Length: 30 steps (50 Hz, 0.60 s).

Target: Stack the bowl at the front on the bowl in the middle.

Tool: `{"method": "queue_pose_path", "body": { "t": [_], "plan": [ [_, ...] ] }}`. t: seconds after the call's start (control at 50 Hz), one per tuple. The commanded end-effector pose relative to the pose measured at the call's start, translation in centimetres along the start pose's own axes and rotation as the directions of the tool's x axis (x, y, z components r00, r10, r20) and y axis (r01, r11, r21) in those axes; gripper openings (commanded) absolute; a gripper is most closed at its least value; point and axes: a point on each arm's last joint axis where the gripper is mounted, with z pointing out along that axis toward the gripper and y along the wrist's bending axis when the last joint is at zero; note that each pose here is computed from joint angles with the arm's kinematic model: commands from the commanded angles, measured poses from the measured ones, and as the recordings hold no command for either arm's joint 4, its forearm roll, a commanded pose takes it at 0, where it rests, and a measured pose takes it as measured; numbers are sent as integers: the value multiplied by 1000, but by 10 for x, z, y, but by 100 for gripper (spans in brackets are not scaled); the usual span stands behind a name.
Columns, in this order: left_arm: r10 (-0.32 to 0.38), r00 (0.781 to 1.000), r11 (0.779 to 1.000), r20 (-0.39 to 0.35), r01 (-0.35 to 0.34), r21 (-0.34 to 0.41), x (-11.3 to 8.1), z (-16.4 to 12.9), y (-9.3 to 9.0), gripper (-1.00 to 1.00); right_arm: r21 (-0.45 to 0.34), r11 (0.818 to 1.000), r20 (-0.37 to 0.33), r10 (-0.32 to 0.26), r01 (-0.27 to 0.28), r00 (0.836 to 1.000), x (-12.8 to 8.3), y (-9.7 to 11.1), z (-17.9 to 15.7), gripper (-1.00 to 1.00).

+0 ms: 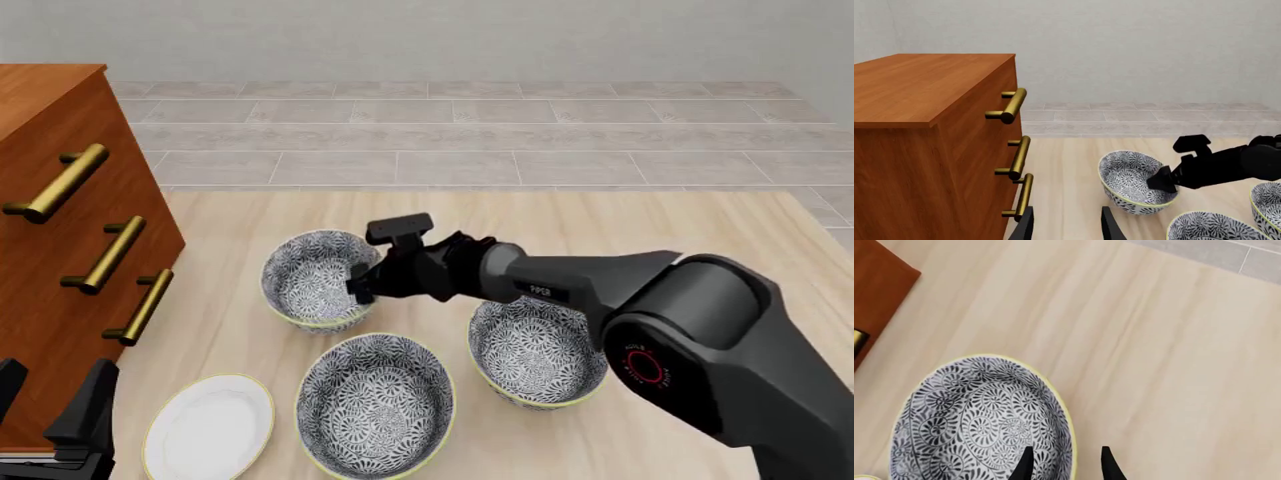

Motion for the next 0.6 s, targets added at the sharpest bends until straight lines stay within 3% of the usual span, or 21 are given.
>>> {"method": "queue_pose_path", "body": {
  "t": [0.02,0.28,0.3,0.6],
  "plan": [
    [0,1000,1000,0,0,0,0,0,0,100,4,1000,-13,-11,11,1000,8,-2,6,100],
    [0,1000,1000,0,0,0,0,0,0,100,-6,1000,-6,1,-1,1000,6,4,1,100],
    [0,1000,1000,0,0,0,0,0,0,100,-8,1000,-4,4,-4,1000,6,5,1,-100],
    [0,1000,1000,0,0,0,0,0,0,100,-22,999,17,25,-25,1000,2,12,-7,-100]
  ]
}}
